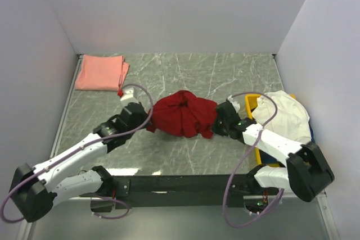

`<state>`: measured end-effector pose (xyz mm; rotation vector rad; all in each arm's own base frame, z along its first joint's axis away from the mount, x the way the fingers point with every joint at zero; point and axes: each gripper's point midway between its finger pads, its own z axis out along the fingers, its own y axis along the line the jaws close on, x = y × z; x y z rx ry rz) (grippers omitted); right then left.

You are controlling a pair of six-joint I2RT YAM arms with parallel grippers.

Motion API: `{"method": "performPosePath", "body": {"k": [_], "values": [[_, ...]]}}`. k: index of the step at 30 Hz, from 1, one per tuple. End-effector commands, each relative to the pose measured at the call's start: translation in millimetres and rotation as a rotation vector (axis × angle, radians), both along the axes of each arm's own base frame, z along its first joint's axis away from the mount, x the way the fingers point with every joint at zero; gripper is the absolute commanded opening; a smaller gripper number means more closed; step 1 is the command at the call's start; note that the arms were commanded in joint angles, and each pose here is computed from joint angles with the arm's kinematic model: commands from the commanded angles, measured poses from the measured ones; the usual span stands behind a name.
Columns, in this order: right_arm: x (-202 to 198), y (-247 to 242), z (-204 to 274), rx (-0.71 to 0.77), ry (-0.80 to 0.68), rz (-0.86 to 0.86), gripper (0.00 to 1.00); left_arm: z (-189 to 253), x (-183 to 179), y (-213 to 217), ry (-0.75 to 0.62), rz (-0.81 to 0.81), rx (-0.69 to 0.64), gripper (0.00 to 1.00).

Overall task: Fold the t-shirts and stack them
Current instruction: Flatten the tshirt out

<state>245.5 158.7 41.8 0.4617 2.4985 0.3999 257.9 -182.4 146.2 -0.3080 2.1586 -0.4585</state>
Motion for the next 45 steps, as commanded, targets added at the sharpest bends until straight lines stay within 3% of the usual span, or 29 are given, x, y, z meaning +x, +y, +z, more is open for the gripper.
{"method": "performPosePath", "body": {"k": [1, 10, 17, 22, 35, 45], "values": [[23.0, -18.1, 63.9, -0.032, -0.145, -0.063, 0.00, 44.7, 10.8, 28.2, -0.085, 0.070, -0.001, 0.01], [33.4, -55.3, 186.3, -0.011, -0.365, -0.121, 0.00, 151.7, 12.3, 89.0, -0.288, 0.219, 0.016, 0.01], [21.9, -83.8, 306.1, -0.003, -0.574, -0.165, 0.00, 250.1, -12.6, 125.1, -0.476, 0.306, -0.034, 0.01], [2.7, -97.5, 358.6, 0.006, -0.675, -0.182, 0.00, 300.3, -37.9, 147.1, -0.589, 0.341, -0.092, 0.01], [-43.8, -121.6, 480.3, 0.058, -0.919, -0.212, 0.00, 363.4, -87.7, 191.5, -0.773, 0.421, -0.184, 0.00], [-76.0, -116.2, 534.4, 0.147, -1.059, -0.135, 0.00, 403.8, -101.7, 205.9, -0.880, 0.452, -0.205, 0.00]]}}
